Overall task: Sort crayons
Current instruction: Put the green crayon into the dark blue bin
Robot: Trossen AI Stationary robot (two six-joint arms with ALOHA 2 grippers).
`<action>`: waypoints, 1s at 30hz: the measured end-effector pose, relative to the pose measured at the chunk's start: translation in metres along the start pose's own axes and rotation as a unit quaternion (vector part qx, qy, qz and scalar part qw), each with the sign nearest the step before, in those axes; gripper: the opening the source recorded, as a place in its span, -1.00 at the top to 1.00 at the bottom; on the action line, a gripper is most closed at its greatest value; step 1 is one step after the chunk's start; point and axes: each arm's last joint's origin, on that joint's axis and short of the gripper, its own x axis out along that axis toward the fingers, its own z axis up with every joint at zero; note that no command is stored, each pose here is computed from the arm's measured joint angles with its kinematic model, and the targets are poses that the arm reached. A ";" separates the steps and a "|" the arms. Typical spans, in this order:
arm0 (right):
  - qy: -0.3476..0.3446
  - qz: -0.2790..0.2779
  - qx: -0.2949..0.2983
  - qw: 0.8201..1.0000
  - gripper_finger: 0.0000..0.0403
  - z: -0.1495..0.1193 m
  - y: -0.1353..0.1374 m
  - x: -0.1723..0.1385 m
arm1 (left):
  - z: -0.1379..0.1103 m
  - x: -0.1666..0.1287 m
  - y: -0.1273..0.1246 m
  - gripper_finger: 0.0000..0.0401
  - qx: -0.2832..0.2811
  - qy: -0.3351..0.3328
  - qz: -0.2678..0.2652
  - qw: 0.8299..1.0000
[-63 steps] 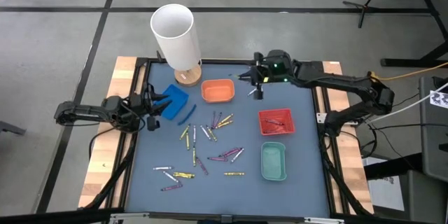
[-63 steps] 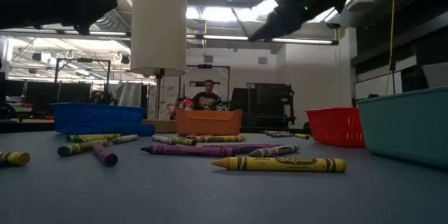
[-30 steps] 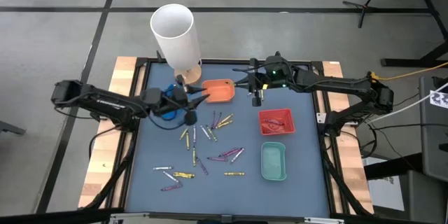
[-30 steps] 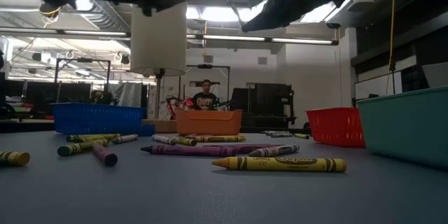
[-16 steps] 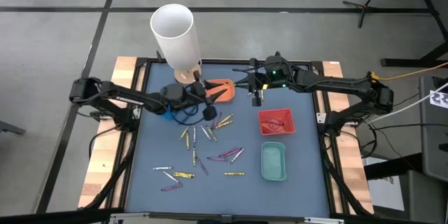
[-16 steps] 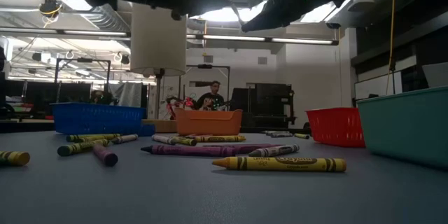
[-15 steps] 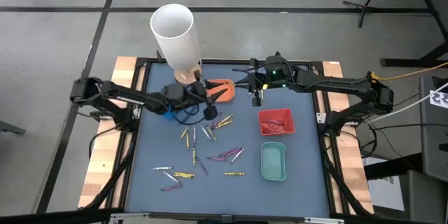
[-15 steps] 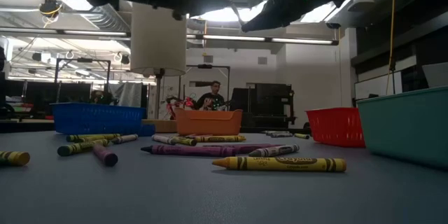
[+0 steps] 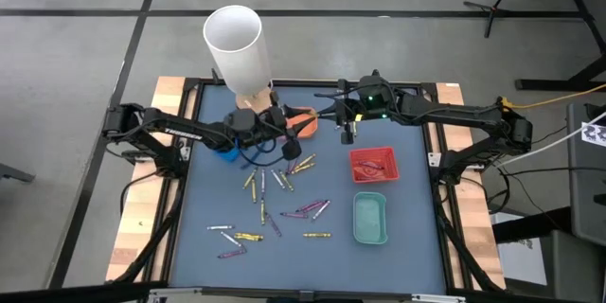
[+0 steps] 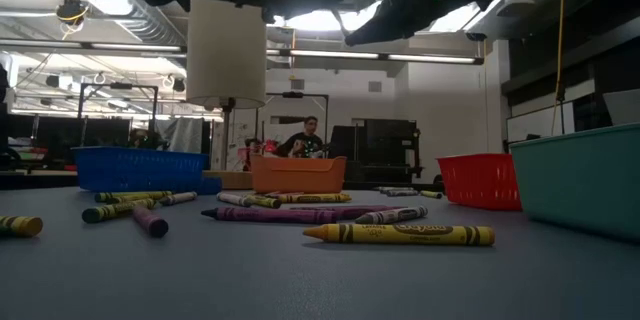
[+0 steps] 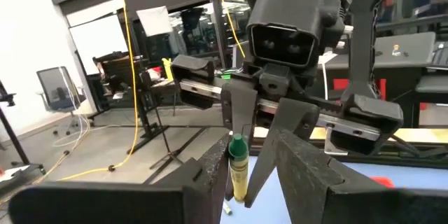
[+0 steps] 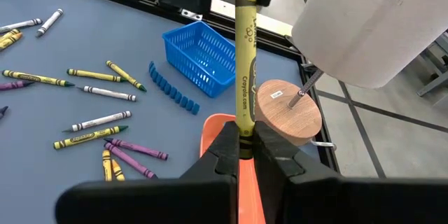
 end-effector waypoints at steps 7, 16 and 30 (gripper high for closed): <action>0.000 0.000 0.000 1.000 0.89 0.000 0.000 0.000 | 0.000 0.000 0.000 0.63 0.000 0.000 0.000 1.000; 0.000 0.000 -0.001 1.000 0.89 0.000 0.000 0.000 | 0.000 0.000 0.000 0.84 0.000 0.000 0.001 1.000; 0.000 -0.001 0.000 1.000 0.89 0.000 0.000 0.000 | 0.000 0.000 0.001 0.93 0.000 0.002 0.008 1.000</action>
